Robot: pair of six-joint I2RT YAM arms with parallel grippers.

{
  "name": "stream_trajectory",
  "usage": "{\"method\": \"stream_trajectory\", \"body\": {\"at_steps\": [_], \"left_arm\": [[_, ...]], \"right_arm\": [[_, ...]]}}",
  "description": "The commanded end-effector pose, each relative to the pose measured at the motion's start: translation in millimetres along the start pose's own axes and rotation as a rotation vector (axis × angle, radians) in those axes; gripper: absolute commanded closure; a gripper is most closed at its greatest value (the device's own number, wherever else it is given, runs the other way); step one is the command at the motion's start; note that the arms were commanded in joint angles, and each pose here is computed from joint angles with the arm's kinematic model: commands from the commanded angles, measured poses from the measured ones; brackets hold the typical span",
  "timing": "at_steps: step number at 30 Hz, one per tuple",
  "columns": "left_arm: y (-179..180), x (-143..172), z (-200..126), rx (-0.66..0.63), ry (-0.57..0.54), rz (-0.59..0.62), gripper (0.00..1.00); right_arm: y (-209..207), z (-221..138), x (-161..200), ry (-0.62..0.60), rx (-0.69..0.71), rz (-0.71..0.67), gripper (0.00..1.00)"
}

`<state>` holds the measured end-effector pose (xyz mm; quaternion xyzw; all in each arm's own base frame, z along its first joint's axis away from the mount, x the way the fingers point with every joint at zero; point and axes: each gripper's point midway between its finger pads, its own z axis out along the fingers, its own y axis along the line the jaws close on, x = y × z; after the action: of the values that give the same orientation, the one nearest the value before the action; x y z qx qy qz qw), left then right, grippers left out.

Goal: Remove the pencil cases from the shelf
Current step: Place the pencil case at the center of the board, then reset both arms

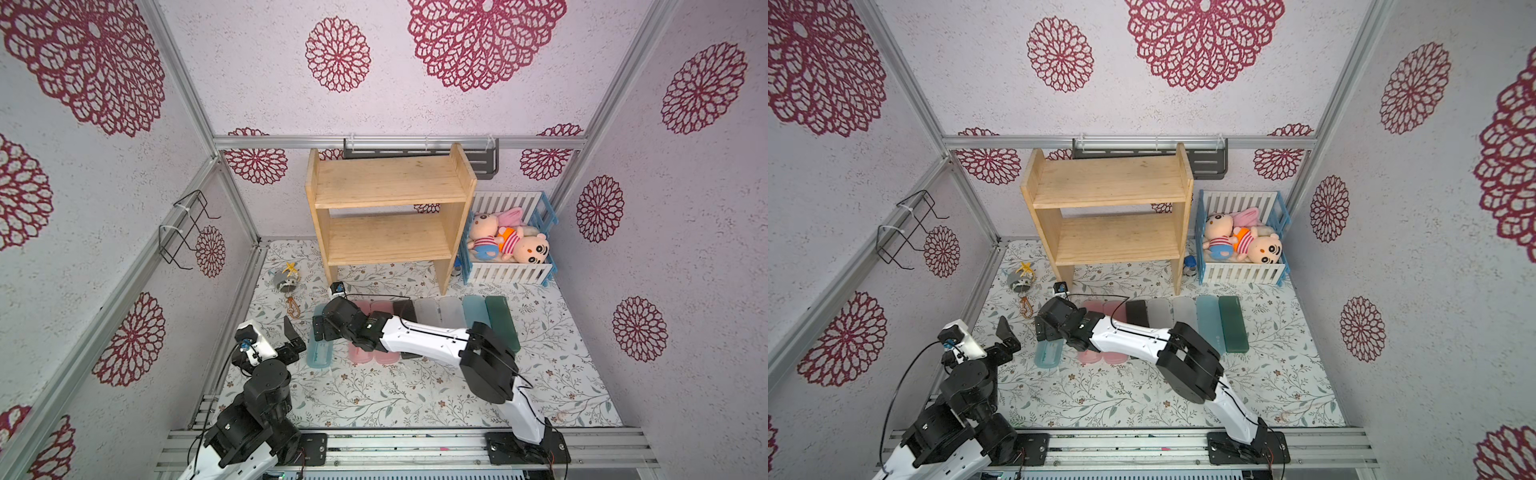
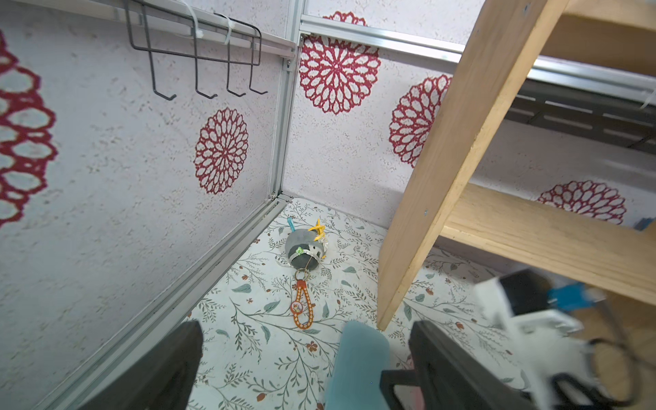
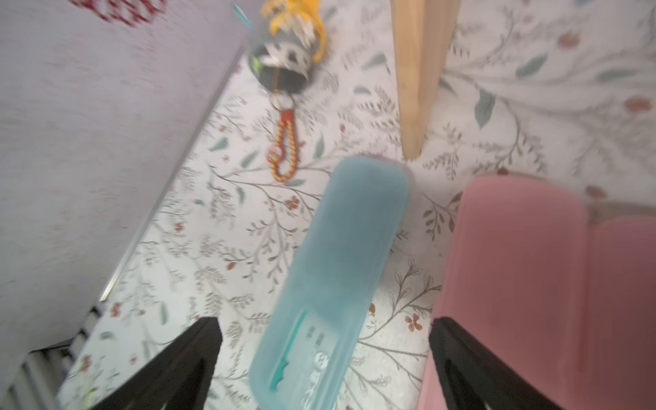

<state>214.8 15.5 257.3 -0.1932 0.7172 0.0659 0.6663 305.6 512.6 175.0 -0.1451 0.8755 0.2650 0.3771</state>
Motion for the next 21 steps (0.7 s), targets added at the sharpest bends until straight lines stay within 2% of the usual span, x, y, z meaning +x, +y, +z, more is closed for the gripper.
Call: {"method": "stream_trajectory", "body": {"at_steps": [1,4,7,11,14,17,19,21], "left_arm": [[-19,-4,12,0.025,-0.043,0.044,0.03],[-25,7,30,0.026,-0.035,0.083,0.03],[-12,20,57,-0.004,-0.024,0.081,0.03],[5,32,88,0.015,-0.041,0.077,0.03],[18,49,113,0.008,0.014,0.094,0.03],[27,61,136,0.009,0.023,0.054,0.03],[22,72,149,0.062,0.024,0.074,0.03],[16,84,161,0.097,0.056,0.099,0.03]], "right_arm": [[18,-87,-70,-0.233,-0.065,-0.058,0.01],[-11,-125,-68,-0.294,-0.042,-0.08,0.01],[-67,-154,-57,-0.331,0.027,-0.071,0.01],[-166,-184,-45,-0.351,0.191,-0.004,0.01],[-223,-217,-53,-0.435,0.3,0.008,0.01],[-285,-245,-64,-0.484,0.465,-0.003,0.01],[-331,-257,-64,-0.491,0.575,-0.038,0.01],[-365,-257,-60,-0.488,0.601,-0.074,0.01]]}}
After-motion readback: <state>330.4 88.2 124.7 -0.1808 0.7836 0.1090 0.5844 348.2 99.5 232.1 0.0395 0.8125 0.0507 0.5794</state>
